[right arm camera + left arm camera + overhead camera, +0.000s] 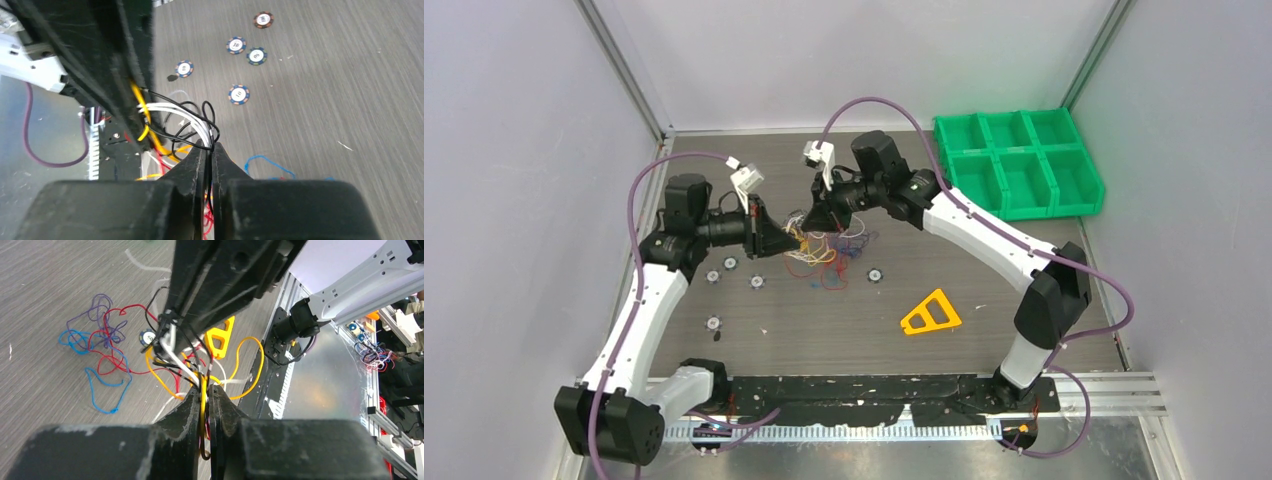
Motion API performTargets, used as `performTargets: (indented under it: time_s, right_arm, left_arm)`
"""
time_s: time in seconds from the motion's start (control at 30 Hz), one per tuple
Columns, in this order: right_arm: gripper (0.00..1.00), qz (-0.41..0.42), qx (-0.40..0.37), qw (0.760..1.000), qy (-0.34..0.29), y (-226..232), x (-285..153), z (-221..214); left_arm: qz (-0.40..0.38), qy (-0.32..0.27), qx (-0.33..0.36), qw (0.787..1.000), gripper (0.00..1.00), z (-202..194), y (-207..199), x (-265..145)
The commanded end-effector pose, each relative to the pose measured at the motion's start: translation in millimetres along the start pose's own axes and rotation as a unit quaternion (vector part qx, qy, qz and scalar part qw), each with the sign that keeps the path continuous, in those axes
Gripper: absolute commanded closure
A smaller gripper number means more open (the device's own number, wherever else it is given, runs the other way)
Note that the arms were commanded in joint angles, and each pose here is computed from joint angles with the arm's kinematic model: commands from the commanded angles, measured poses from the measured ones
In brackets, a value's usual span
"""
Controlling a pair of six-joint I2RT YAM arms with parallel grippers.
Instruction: Untangle the cables
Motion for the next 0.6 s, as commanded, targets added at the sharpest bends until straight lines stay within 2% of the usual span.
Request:
performTargets:
  time_s: [0.0,0.07,0.13,0.27,0.33,0.43,0.57]
  right_arm:
    - [0.94,-0.089,-0.040,0.995,-0.033,-16,-18,26]
    - [0.94,-0.116,-0.032,0.991,-0.053,-20,-32,33]
    - [0.95,-0.116,-0.018,0.991,-0.065,-20,-41,39]
    - [0.95,-0.072,0.011,0.994,-0.076,-8,-42,41]
    - [0.95,-0.056,0.021,0.995,-0.081,-3,-42,39]
    - [0.95,-0.049,0.028,0.995,-0.083,1,-41,33]
    - [0.95,-0.029,0.031,0.995,-0.090,9,-44,38]
  left_arm:
    - [0.028,-0.025,0.025,0.999,0.82,12,-12,-12]
    - [0.095,-0.044,0.019,0.994,0.60,9,4,-22]
    - [0.145,-0.069,0.029,0.987,0.47,9,16,-31]
    - [0.140,-0.095,0.056,0.984,0.32,12,19,-29]
    - [0.129,-0.100,0.055,0.985,0.21,13,22,-21]
    - [0.138,-0.111,0.078,0.981,0.16,20,26,-10]
    - [0.174,-0.135,0.087,0.971,0.19,35,37,4]
Point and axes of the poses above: each gripper's point midway between its finger pads, its own x axis out along the fingers, its own y axis along the line the jaws close on, z = x × y, the point moved 4 cm from there along -x, back along the fingers, and after that the axes turned 2 degrees about -x, right-handed, at the moved point
